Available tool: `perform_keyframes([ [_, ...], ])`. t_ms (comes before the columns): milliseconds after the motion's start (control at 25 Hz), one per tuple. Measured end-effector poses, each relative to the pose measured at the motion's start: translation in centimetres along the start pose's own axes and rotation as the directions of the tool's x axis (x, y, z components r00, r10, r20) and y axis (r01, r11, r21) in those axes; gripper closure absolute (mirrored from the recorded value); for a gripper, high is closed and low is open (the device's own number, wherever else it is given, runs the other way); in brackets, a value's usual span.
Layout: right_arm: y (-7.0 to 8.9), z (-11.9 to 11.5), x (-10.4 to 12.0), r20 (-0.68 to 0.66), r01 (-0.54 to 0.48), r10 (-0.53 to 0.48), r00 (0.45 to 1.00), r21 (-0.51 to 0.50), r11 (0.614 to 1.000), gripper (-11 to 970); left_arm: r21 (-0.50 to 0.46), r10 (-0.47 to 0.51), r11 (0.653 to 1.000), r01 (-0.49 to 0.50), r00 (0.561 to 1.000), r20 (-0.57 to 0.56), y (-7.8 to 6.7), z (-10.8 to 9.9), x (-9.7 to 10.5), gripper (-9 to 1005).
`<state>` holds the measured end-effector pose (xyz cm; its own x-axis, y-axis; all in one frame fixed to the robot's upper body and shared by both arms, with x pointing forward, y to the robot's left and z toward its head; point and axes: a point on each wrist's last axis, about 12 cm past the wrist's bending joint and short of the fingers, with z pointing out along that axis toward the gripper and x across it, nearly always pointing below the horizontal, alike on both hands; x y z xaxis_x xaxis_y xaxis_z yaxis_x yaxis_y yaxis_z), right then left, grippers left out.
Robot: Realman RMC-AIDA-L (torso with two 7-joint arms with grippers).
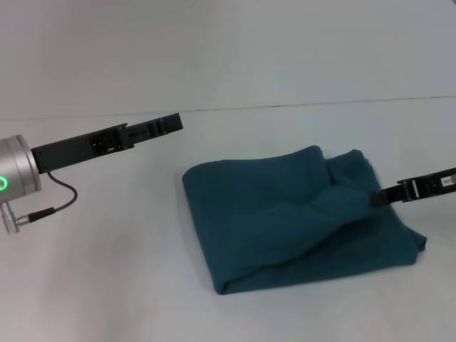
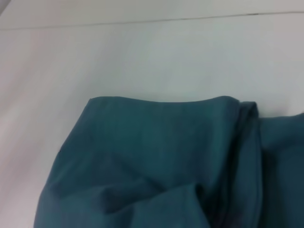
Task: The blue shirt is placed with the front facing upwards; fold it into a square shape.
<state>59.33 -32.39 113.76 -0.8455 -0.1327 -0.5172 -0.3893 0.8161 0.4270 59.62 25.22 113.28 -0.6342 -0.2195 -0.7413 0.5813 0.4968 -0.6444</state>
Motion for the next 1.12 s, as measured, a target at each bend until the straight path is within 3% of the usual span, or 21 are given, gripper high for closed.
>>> perform_keyframes([
  [120,0.3,-0.5,0.5,-0.008,0.0,-0.001,1.0,-0.019,1.0,845,0.001,-0.006,1.0,0.006,1.0,0.0,0.0,0.1,0.3,115],
  [560,0.1,-1.4,0.6,0.048,0.006,-0.005,0.999,-0.025,1.0,924,0.0,-0.008,1.0,0.008,1.0,0.008,0.0,0.3,0.4,116],
  [880,-0.1,-1.7,-0.2,0.087,-0.02,0.025,0.996,-0.059,0.998,869,0.006,-0.013,1.0,0.013,1.0,0.006,0.0,0.3,0.6,117],
  [1120,0.0,-0.7,0.4,0.061,-0.04,0.046,0.997,-0.088,0.995,638,0.016,-0.022,1.0,0.022,1.0,0.003,-0.1,0.3,0.9,117],
])
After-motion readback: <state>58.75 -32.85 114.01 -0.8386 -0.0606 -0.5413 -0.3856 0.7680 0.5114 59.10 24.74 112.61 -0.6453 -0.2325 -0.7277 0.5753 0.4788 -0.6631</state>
